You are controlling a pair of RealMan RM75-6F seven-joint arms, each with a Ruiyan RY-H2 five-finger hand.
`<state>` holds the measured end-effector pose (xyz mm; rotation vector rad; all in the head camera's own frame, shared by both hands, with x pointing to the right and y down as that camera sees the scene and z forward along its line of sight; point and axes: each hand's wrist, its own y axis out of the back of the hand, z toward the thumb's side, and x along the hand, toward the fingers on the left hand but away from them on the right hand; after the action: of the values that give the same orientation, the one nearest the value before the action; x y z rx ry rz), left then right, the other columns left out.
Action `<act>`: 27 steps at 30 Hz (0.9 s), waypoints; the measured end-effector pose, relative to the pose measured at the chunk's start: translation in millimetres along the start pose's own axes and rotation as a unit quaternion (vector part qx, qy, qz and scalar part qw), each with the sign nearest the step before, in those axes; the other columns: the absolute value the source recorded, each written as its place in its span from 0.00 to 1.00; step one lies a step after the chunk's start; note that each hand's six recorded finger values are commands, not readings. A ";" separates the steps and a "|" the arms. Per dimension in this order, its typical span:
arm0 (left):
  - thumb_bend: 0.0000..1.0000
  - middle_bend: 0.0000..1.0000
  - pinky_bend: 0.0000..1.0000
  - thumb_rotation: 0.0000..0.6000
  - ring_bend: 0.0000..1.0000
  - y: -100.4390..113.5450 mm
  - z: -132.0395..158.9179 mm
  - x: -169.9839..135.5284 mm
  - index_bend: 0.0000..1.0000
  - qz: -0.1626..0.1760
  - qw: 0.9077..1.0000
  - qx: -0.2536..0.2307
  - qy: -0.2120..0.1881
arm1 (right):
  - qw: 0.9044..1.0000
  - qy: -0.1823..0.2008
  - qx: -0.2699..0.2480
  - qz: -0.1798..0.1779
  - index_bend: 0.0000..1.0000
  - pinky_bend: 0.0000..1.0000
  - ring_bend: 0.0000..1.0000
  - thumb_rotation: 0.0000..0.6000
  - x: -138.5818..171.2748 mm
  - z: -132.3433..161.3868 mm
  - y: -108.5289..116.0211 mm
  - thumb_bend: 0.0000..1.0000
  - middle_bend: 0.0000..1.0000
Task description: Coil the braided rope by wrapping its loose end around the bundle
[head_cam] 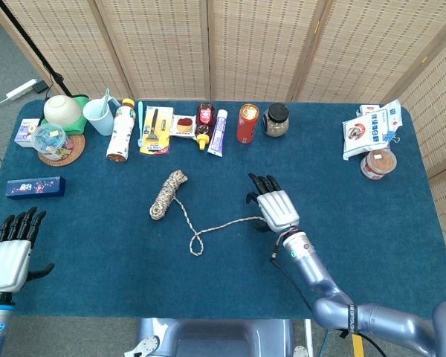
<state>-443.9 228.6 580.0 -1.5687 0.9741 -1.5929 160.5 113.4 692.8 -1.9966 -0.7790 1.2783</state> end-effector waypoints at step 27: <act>0.00 0.00 0.00 1.00 0.00 -2.4 -8.7 6.8 0.00 -0.020 1.000 -0.014 0.012 | 0.999 -0.015 0.018 0.034 0.40 0.00 0.00 1.00 -18.8 24.6 -57.6 0.45 0.00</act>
<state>-452.7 224.3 585.5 -1.6006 0.9875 -1.6348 123.0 139.8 739.4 -1.9943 -0.7035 1.3556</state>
